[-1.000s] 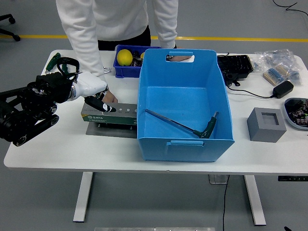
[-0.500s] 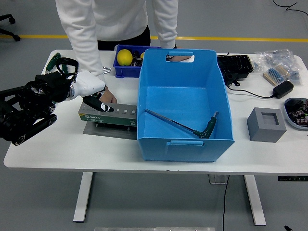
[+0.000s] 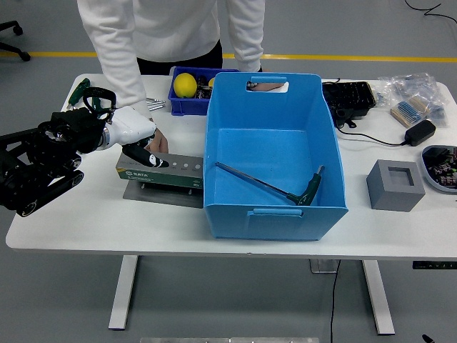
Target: Lift tool from toolbox,place it in box,lift tool from toolbox,place it in box
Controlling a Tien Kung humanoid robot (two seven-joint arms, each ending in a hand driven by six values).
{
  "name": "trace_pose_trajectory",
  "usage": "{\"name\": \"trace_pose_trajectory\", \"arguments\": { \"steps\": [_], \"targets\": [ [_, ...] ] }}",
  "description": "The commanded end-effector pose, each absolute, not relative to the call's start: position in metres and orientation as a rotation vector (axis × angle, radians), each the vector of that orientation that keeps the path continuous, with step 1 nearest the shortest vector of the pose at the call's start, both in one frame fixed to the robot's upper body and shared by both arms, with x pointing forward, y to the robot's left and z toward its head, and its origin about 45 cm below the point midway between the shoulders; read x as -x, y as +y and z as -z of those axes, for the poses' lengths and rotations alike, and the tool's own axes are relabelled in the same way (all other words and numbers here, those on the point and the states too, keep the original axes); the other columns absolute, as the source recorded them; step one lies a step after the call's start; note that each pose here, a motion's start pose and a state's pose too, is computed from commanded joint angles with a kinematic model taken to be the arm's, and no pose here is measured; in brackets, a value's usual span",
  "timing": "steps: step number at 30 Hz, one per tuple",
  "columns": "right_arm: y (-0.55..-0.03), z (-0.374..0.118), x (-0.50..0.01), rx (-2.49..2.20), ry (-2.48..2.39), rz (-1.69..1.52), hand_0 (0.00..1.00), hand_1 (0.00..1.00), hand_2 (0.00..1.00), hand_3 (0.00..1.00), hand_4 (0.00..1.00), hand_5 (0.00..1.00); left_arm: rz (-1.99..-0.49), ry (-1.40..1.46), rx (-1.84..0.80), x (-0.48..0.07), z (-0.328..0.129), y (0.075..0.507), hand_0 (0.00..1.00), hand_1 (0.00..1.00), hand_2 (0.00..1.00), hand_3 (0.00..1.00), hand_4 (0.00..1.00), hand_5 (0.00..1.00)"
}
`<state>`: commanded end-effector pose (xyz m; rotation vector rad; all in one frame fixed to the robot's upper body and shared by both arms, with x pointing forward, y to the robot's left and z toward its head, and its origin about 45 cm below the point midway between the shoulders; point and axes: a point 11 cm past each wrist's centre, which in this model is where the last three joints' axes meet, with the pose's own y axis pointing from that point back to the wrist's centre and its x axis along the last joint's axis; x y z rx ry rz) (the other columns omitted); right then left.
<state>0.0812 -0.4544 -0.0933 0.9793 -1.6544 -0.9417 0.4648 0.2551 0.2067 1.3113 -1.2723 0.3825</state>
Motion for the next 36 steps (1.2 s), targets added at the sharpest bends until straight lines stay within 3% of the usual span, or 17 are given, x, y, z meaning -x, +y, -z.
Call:
{"name": "trace_pose_trajectory", "arguments": {
  "steps": [4, 5, 10, 11, 16, 17, 22, 23, 36],
  "targets": [
    [-0.455, 0.093, -0.081, -0.979, -1.656, 0.942, 0.716, 0.7, 0.759, 0.677, 0.926, 0.806, -0.38, -1.285, -1.287, -0.464, -0.207, 0.253, 0.546, 0.228, 0.193, 0.136, 0.888, 0.995],
    [-0.454, 0.093, -0.081, -0.979, -1.656, 0.942, 0.716, 0.7, 0.759, 0.677, 0.926, 0.806, -0.379, -1.291, -1.281, -0.464, -0.208, 0.252, 0.412, 0.159, 0.151, 0.114, 0.88, 0.961],
    [-0.454, 0.093, -0.081, -0.979, -1.655, 0.941, 0.716, 0.7, 0.759, 0.677, 0.926, 0.806, -0.381, -1.339, -1.246, -0.465, -0.212, 0.249, 0.412, 0.159, 0.151, 0.114, 0.88, 0.961],
    [-0.454, 0.093, -0.081, -0.979, -1.655, 0.942, 0.716, 0.7, 0.759, 0.678, 0.926, 0.806, -0.382, -1.349, -1.238, -0.465, -0.213, 0.248, 0.262, 0.103, 0.115, 0.077, 0.885, 0.679],
    [-0.454, 0.093, -0.081, -0.979, -1.653, 0.941, 0.716, 0.7, 0.759, 0.678, 0.926, 0.806, -0.406, -1.388, -1.194, -0.466, -0.218, 0.246, 0.262, 0.103, 0.115, 0.077, 0.885, 0.679],
    [-0.454, 0.093, -0.081, -0.979, -1.653, 0.941, 0.716, 0.701, 0.759, 0.677, 0.926, 0.807, -0.413, -1.394, -1.185, -0.467, -0.22, 0.246, 0.213, 0.062, 0.082, 0.053, 0.91, 0.502],
    [-0.454, 0.093, -0.081, -0.979, -1.654, 0.941, 0.716, 0.701, 0.759, 0.677, 0.926, 0.807, -0.448, -1.429, -1.143, -0.468, -0.226, 0.246, 0.213, 0.062, 0.082, 0.053, 0.91, 0.502],
    [-0.454, 0.093, -0.081, -0.979, -1.654, 0.941, 0.715, 0.701, 0.759, 0.677, 0.926, 0.807, -0.455, -1.434, -1.137, -0.468, -0.227, 0.246, 0.179, 0.033, 0.067, 0.05, 0.875, 0.287],
    [-0.453, 0.094, -0.079, -0.977, -1.649, 0.943, 0.715, 0.701, 0.759, 0.676, 0.926, 0.807, -0.57, -1.448, -1.033, -0.473, -0.253, 0.244, 0.152, 0.002, 0.043, 0.044, 0.816, 0.241]
  ]
}}
